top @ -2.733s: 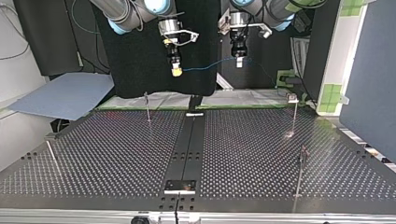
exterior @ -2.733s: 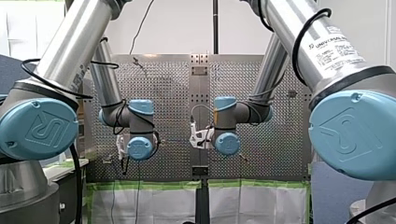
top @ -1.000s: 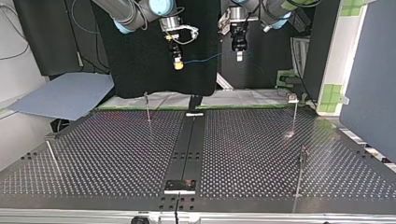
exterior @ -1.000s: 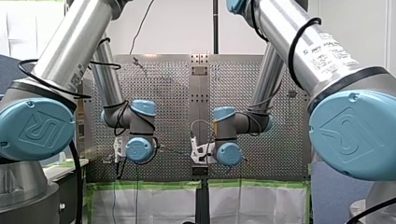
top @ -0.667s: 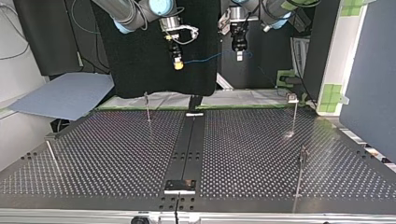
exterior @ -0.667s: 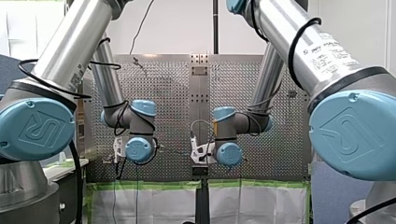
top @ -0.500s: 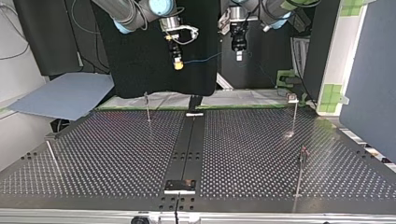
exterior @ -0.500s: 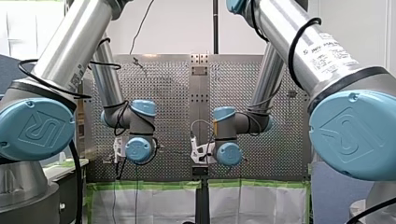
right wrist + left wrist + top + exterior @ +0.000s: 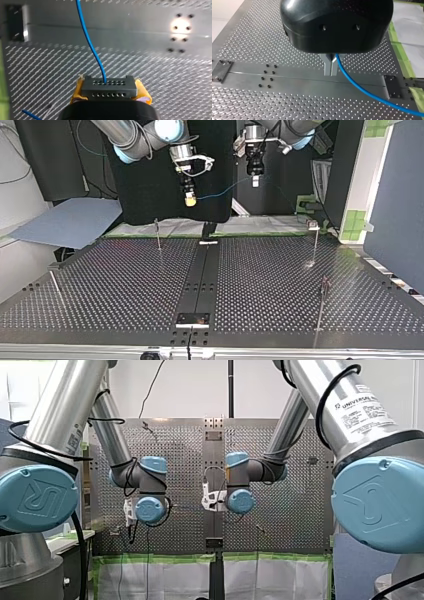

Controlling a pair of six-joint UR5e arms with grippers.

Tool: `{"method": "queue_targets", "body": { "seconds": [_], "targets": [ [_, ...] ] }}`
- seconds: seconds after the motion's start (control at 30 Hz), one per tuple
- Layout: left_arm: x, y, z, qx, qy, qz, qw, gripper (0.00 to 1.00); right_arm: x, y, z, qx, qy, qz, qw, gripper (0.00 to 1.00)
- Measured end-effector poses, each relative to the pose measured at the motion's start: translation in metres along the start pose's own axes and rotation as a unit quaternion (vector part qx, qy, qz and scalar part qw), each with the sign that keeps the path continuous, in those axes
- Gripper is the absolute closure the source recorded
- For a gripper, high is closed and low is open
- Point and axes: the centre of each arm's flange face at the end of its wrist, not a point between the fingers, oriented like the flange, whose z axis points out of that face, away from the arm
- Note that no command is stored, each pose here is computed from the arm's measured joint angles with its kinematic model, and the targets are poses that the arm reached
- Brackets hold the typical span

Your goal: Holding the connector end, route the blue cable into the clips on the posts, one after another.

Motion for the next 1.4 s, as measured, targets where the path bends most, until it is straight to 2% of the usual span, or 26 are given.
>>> {"method": "queue_targets", "body": {
  "seconds": [0.23, 0.33, 0.47, 0.53, 0.63, 0.7, 0.77, 0.87, 1.0, 1.1, 1.27, 1.4],
  "targets": [
    [-0.021, 0.008, 0.002, -0.018, -0.002, -0.007, 0.9998, 1.0, 0.063, -0.004, 0.015, 0.015, 0.033, 0.0108, 0.9993, 1.0],
    [-0.031, 0.014, 0.006, -0.029, -0.002, -0.011, 0.9995, 1.0, 0.087, -0.004, 0.019, 0.019, 0.045, 0.0146, 0.9987, 1.0],
    [-0.045, 0.022, 0.013, -0.033, -0.004, -0.016, 0.9993, 1.0, 0.115, -0.004, 0.019, 0.023, 0.058, 0.0178, 0.9979, 1.0],
    [-0.054, 0.024, 0.02, -0.034, -0.007, -0.018, 0.9993, 1.0, 0.13, -0.004, 0.019, 0.026, 0.067, 0.0208, 0.9972, 1.0],
    [-0.07, 0.027, 0.032, -0.033, -0.015, -0.023, 0.9991, 1.0, 0.153, -0.007, 0.02, 0.033, 0.086, 0.0259, 0.9955, 1.0],
    [-0.083, 0.03, 0.04, -0.035, -0.022, -0.029, 0.9987, 1.0, 0.159, -0.01, 0.023, 0.036, 0.089, 0.0265, 0.995, 1.0],
    [-0.093, 0.032, 0.047, -0.039, -0.029, -0.036, 0.9982, 1.0, 0.159, -0.014, 0.027, 0.039, 0.085, 0.0242, 0.9953, 1.0],
    [-0.109, 0.038, 0.057, -0.054, -0.04, -0.044, 0.9968, 1.0, 0.156, -0.019, 0.032, 0.043, 0.081, 0.0221, 0.9956, 1.0],
    [-0.136, 0.048, 0.071, -0.082, -0.059, -0.06, 0.9931, 1.0, 0.165, -0.026, 0.038, 0.049, 0.086, 0.0238, 0.9948, 1.0],
    [-0.157, 0.054, 0.079, -0.096, -0.074, -0.07, 0.9902, 1.0, 0.175, -0.032, 0.041, 0.055, 0.089, 0.0254, 0.9942, 1.0],
    [-0.196, 0.056, 0.086, -0.104, -0.099, -0.089, 0.9856, 1.0, 0.196, -0.043, 0.046, 0.067, 0.098, 0.0279, 0.9925, 1.0],
    [-0.232, 0.057, 0.088, -0.106, -0.121, -0.103, 0.9816, 1.0, 0.21, -0.05, 0.048, 0.074, 0.102, 0.0289, 0.9916, 1.0]
  ]
}}
